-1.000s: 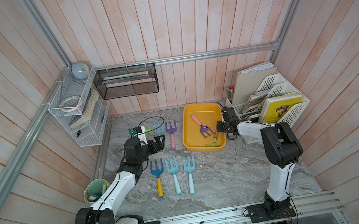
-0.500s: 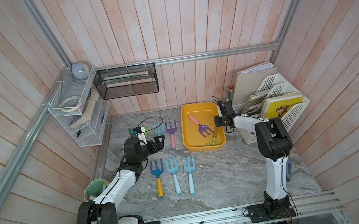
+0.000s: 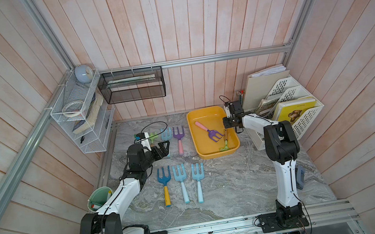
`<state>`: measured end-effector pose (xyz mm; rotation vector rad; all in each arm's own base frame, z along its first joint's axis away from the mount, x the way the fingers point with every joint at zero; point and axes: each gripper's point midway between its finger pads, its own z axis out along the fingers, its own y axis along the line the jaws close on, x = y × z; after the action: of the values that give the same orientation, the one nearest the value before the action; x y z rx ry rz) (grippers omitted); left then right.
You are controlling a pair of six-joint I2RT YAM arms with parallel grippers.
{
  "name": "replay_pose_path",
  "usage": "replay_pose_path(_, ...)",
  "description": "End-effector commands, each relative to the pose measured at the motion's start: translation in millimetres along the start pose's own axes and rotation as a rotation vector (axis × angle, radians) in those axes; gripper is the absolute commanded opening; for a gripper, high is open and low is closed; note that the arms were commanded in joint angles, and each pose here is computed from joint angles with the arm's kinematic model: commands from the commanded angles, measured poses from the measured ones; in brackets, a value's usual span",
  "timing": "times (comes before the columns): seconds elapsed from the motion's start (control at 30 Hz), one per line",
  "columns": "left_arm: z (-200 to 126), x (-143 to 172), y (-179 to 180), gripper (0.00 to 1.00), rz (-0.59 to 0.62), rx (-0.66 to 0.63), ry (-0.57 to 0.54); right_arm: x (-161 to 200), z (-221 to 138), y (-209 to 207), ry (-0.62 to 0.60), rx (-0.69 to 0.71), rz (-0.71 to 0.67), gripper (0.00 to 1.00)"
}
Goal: Take the hand rake out of the storage box
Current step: Adjust the storage box at the center of the board, then pick up the rake from the storage box.
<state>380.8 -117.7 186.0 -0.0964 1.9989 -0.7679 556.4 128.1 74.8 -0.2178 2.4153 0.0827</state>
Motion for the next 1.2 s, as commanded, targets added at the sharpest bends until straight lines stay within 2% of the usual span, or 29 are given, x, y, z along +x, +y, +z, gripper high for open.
replay_pose_path(0.0,-3.4,0.5,0.1,1.0,0.028,0.01,-0.011,-35.1,-49.1,31.8,-0.136,-0.071,-0.097,0.48)
replay_pose_path(0.03,-3.4,0.0,1.0,1.0,0.032,0.008,-0.013,-40.7,-58.1,49.8,-0.198,-0.109,-0.151,0.5)
replay_pose_path(0.1,-3.1,0.5,1.8,1.0,0.038,0.005,-0.011,-33.6,-66.8,93.3,-0.277,-0.251,-0.341,0.55)
replay_pose_path(0.2,-4.4,0.7,2.5,1.0,0.045,-0.001,-0.014,-5.2,-52.9,131.7,-0.254,-0.381,-0.548,0.58)
replay_pose_path(0.4,-4.6,2.4,5.0,1.0,0.049,-0.009,-0.014,18.6,-8.1,152.5,-0.067,-0.492,-0.657,0.58)
replay_pose_path(0.6,-4.4,4.5,7.3,1.0,0.056,-0.017,-0.008,23.8,30.6,151.2,0.066,-0.461,-0.688,0.57)
replay_pose_path(0.87,-6.0,4.9,10.7,1.0,0.068,-0.035,-0.011,40.9,63.8,154.3,0.199,-0.482,-0.674,0.44)
replay_pose_path(0.93,-6.1,5.2,11.3,1.0,0.07,-0.038,-0.01,45.2,61.5,157.8,0.209,-0.512,-0.679,0.36)
replay_pose_path(1.03,-6.1,5.3,11.8,1.0,0.073,-0.04,-0.01,49.2,56.6,158.3,0.222,-0.52,-0.697,0.19)
replay_pose_path(1.1,-5.2,5.2,12.8,1.0,0.074,-0.042,-0.01,52.8,55.4,155.3,0.238,-0.501,-0.709,0.14)
replay_pose_path(1.17,-4.2,5.9,13.3,1.0,0.071,-0.043,-0.003,40.8,43.2,154.0,0.213,-0.481,-0.726,0.11)
